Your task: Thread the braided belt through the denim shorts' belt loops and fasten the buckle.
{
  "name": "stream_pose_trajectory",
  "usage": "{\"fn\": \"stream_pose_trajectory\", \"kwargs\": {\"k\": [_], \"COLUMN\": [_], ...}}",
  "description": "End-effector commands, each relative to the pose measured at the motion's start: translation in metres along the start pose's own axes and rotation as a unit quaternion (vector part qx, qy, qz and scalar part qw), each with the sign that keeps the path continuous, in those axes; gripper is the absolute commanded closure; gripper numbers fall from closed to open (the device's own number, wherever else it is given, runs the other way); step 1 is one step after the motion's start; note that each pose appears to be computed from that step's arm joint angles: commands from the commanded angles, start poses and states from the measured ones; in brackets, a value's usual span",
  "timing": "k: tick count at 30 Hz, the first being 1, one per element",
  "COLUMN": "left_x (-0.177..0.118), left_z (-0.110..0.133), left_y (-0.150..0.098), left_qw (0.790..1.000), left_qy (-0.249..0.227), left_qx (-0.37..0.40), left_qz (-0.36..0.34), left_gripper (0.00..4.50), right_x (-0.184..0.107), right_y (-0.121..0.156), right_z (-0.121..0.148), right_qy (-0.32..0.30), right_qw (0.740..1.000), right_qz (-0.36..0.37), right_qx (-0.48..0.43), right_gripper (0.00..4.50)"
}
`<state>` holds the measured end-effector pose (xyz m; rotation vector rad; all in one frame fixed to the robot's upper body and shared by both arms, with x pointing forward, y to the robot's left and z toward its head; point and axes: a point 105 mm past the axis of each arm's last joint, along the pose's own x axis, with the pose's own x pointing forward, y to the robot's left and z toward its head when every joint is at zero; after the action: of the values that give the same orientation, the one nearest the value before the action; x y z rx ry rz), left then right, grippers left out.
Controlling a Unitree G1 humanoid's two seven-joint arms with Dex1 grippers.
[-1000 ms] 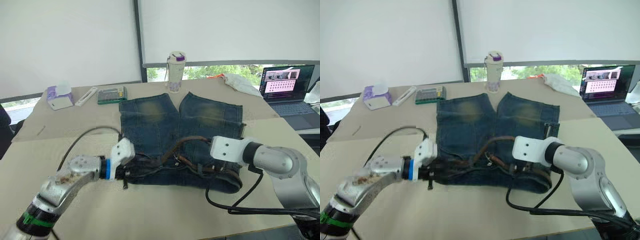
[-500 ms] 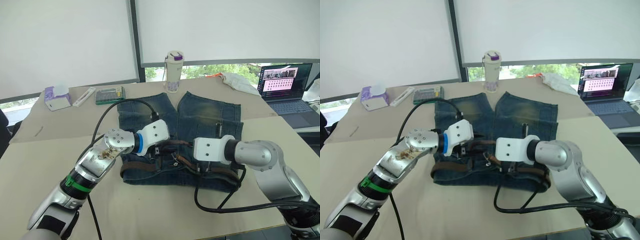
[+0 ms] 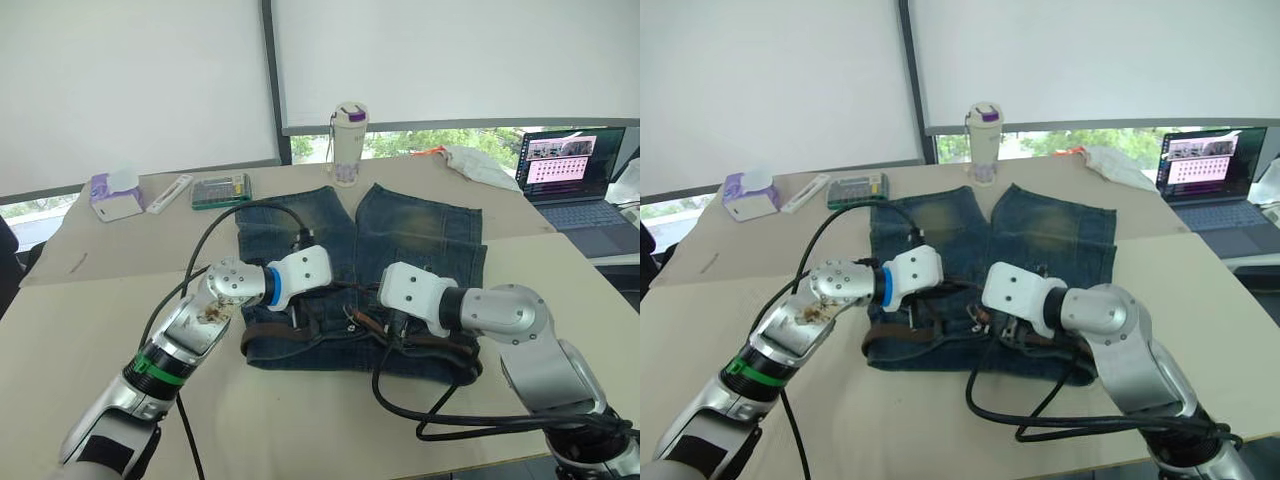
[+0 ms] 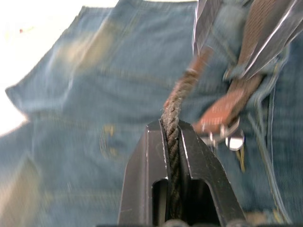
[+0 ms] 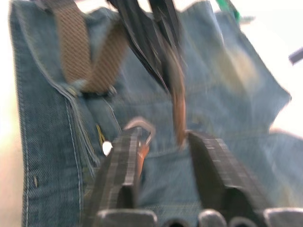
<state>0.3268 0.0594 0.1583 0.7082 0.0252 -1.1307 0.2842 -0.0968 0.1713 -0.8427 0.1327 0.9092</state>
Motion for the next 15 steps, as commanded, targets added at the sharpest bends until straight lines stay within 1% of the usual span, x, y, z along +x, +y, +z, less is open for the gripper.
{"fn": "stream_pose_trajectory", "kwargs": {"k": [1,7,12,13,15], "left_x": [-0.009,-0.012,-0.015,-0.016,-0.018], "left_z": [-0.005,-0.017,-0.022,-0.023,-0.025], "left_y": [0.007,-0.005,-0.003,-0.003,-0.002], "left_qw": [0.999,0.999,0.997,0.997,0.996], "left_qy": [0.008,0.024,0.031,0.032,0.034], "left_qx": [0.002,-0.013,-0.036,-0.038,-0.045], "left_qz": [0.034,0.035,0.054,0.058,0.064], "left_gripper": [4.50,4.50,4.50,4.50,4.50], "right_x": [0.003,0.018,0.029,0.029,0.030], "right_y": [0.009,0.020,0.016,0.016,0.015], "right_z": [-0.006,-0.017,-0.033,-0.035,-0.038], "right_qy": [0.014,0.028,0.058,0.062,0.067], "right_qw": [1.000,0.999,0.998,0.998,0.998], "right_qz": [0.013,0.032,0.017,0.014,0.010], "right_qx": [-0.006,0.000,0.000,0.001,0.008], "right_gripper": [2.06,2.06,2.06,2.57,3.20]}}
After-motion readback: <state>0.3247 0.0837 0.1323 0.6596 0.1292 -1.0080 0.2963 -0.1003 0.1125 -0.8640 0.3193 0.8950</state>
